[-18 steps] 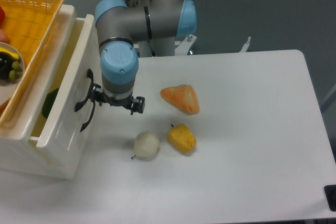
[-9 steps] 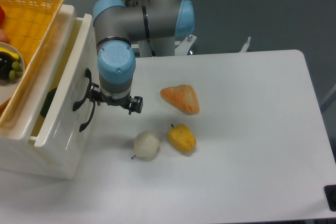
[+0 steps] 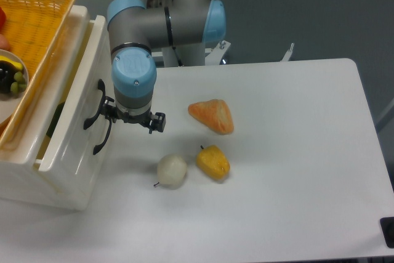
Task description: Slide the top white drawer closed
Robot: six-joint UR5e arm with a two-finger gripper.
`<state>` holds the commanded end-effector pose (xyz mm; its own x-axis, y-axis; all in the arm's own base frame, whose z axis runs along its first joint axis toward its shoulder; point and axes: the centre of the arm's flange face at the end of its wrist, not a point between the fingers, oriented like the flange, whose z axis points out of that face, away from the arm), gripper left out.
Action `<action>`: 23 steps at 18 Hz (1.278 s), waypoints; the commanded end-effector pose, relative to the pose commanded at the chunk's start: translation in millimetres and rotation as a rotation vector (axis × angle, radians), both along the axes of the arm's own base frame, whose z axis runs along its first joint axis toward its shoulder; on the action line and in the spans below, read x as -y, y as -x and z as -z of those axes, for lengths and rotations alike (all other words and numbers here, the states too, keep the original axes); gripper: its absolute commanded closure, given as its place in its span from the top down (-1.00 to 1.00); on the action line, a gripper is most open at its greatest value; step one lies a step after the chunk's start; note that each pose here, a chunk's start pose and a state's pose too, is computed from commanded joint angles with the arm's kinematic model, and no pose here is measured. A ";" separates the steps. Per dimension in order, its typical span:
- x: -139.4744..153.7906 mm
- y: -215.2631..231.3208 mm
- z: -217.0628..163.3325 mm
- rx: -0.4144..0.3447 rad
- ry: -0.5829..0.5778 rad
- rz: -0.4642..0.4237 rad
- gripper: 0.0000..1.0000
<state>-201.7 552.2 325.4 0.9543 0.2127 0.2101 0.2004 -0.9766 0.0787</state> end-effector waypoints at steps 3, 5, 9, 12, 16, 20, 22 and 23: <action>0.2 -1.3 -1.6 0.000 -0.002 0.001 1.00; -0.1 -1.1 -2.3 -0.001 -0.003 0.001 1.00; -0.3 -0.9 -1.4 -0.001 -0.001 0.000 1.00; 0.4 0.9 -1.4 -0.002 0.000 -0.001 1.00; 12.5 32.3 -1.7 -0.007 -0.008 -0.032 1.00; 29.8 68.1 -3.0 -0.005 -0.026 -0.019 1.00; 39.7 86.4 -3.0 -0.007 -0.027 -0.043 1.00; 45.3 93.4 -7.2 -0.012 -0.035 -0.036 1.00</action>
